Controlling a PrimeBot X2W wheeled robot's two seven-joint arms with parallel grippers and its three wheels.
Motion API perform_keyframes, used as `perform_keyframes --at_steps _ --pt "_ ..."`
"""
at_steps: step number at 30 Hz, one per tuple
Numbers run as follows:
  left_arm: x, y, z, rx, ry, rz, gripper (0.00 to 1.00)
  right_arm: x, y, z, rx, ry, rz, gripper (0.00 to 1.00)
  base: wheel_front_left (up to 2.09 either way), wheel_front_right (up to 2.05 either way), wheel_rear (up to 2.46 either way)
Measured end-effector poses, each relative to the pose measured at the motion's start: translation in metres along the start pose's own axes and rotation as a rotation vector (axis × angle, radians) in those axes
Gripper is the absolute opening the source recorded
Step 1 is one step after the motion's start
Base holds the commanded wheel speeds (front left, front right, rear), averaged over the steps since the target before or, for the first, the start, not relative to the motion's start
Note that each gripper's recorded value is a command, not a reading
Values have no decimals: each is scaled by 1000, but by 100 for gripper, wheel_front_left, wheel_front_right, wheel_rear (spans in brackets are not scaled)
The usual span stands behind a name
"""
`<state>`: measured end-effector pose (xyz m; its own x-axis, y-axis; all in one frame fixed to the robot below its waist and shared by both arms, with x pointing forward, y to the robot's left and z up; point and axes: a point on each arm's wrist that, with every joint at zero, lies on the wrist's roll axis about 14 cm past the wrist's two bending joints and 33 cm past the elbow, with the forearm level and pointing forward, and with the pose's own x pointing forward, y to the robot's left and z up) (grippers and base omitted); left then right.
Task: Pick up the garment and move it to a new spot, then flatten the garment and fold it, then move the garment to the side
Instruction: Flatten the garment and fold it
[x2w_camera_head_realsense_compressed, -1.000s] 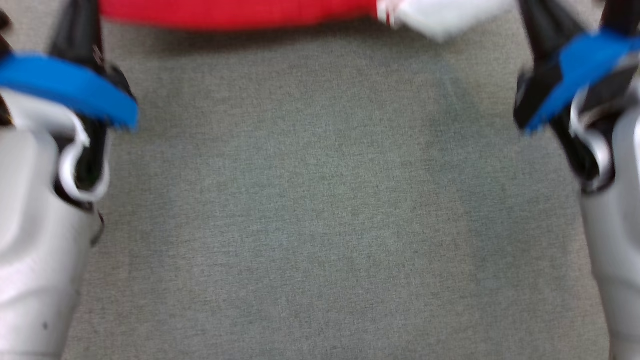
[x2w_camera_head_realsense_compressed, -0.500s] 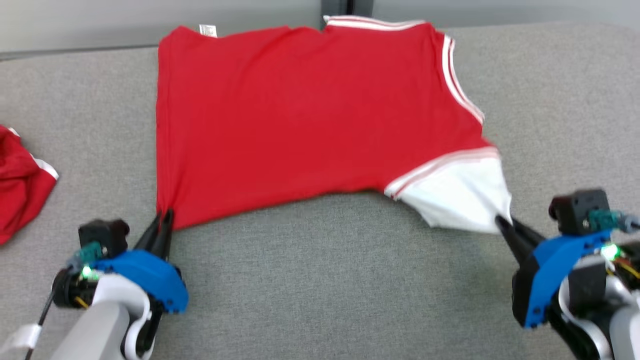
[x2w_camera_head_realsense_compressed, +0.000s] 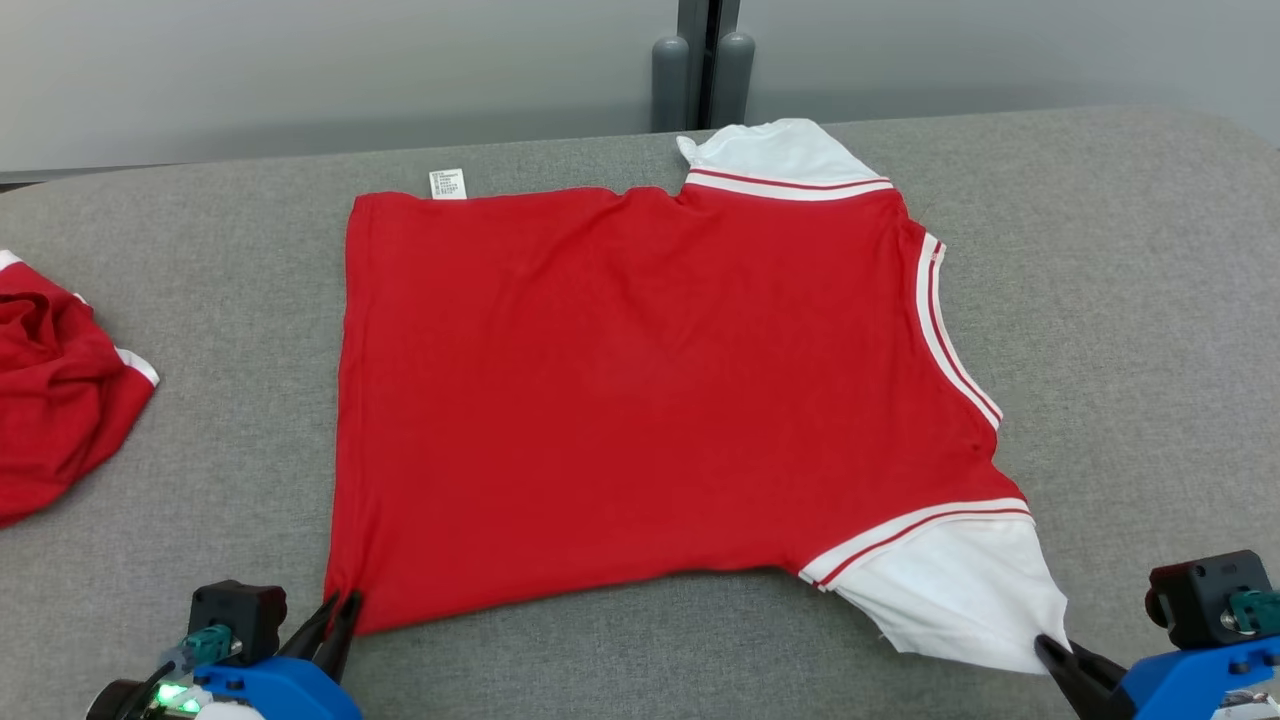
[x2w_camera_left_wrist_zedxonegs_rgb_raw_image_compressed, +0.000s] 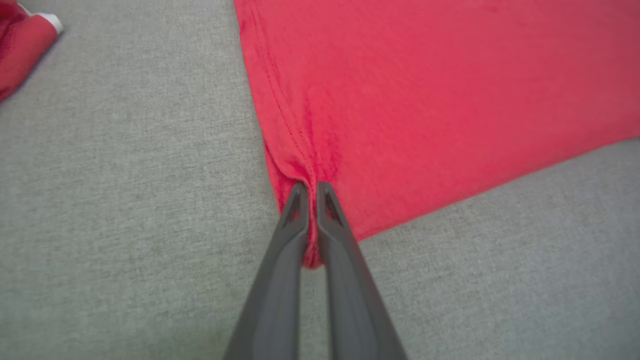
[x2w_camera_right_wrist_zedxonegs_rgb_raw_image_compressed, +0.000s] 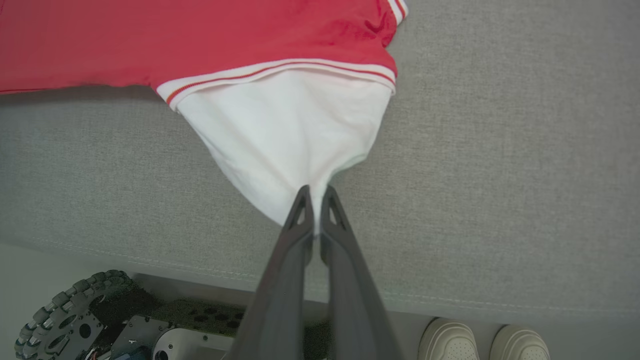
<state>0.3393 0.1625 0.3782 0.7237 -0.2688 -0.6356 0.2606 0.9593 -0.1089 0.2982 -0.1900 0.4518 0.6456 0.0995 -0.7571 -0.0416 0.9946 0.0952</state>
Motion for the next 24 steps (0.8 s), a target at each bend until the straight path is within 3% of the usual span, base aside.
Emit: perform_keyframes --at_steps 7,15,20,24 --pt "-12 -9 1 -10 49 -15 0 -6 1 10 5 -40 -2 0 0 0 0" --pt "-1 -20 26 -10 272 -186 0 18 6 70 -192 -96 48 0 0 0 0" --pt "19 -7 62 38 302 -190 0 39 9 97 -261 -76 85 0 0 0 0" --pt "36 -3 71 -13 334 -189 0 59 13 117 -288 -81 110 0 0 0 0"
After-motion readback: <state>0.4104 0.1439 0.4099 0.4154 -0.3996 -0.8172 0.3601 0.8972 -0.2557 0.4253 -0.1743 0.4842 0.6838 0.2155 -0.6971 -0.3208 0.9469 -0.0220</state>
